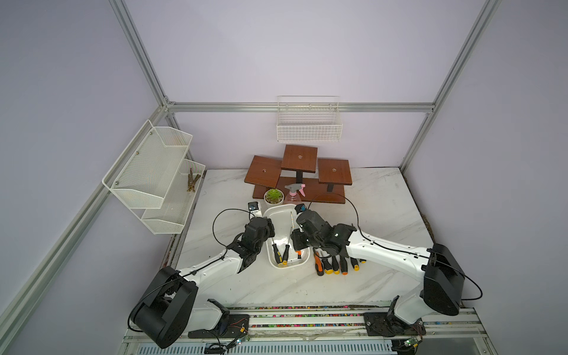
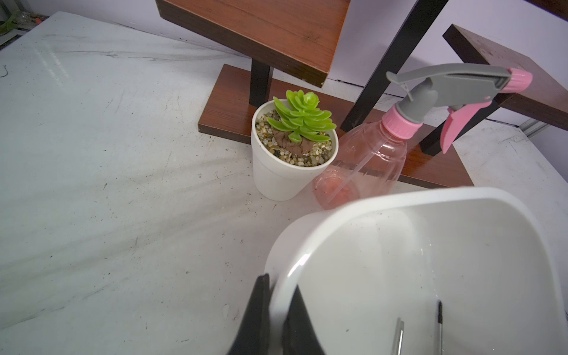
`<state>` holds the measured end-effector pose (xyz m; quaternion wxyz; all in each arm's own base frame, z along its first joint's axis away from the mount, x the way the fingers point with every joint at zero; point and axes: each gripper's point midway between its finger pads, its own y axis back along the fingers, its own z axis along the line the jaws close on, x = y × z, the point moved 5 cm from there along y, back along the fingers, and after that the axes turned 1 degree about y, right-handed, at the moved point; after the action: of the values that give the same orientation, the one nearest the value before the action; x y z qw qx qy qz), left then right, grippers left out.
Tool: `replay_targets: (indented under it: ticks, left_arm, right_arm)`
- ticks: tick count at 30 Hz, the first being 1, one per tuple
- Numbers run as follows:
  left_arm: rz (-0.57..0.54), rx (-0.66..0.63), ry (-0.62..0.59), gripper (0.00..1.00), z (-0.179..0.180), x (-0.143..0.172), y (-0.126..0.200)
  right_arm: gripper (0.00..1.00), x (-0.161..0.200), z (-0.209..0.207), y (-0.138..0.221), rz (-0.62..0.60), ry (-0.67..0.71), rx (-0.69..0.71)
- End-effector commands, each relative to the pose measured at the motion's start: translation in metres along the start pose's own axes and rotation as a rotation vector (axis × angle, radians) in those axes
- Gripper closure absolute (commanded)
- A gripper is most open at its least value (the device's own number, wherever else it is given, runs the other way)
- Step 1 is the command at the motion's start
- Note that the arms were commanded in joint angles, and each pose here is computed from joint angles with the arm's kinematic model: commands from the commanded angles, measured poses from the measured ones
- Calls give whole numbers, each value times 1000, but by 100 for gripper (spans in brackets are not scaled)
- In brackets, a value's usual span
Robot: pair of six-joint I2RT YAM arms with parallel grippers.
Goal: Take out the screwdriver from the storage box
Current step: Pick up the screwdriver from the storage box, then place the screwdriver at the center of the board.
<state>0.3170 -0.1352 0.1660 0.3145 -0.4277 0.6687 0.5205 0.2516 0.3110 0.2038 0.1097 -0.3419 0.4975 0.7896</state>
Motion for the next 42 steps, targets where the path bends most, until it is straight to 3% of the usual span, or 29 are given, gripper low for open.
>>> replay_targets:
  ticks: [1,14,22,30,42]
  left_arm:
    - [-23,27,7,100,-7,-8,0]
    - [-25,27,9,100,-6,-7,2]
    - [-36,17,20,100,-3,-8,4]
    - [-37,18,20,100,-3,-8,4]
    - [-33,20,19,100,-3,-8,3]
  right_arm:
    - [100,2,-16,21,-13,35,65]
    - [100,4,-73,61,-17,53,213]
    - [100,-7,-135,80,40,55,367]
    - [100,-1,-208,82,111,-37,526]
    - [100,33,-271,70,171,-143,619]
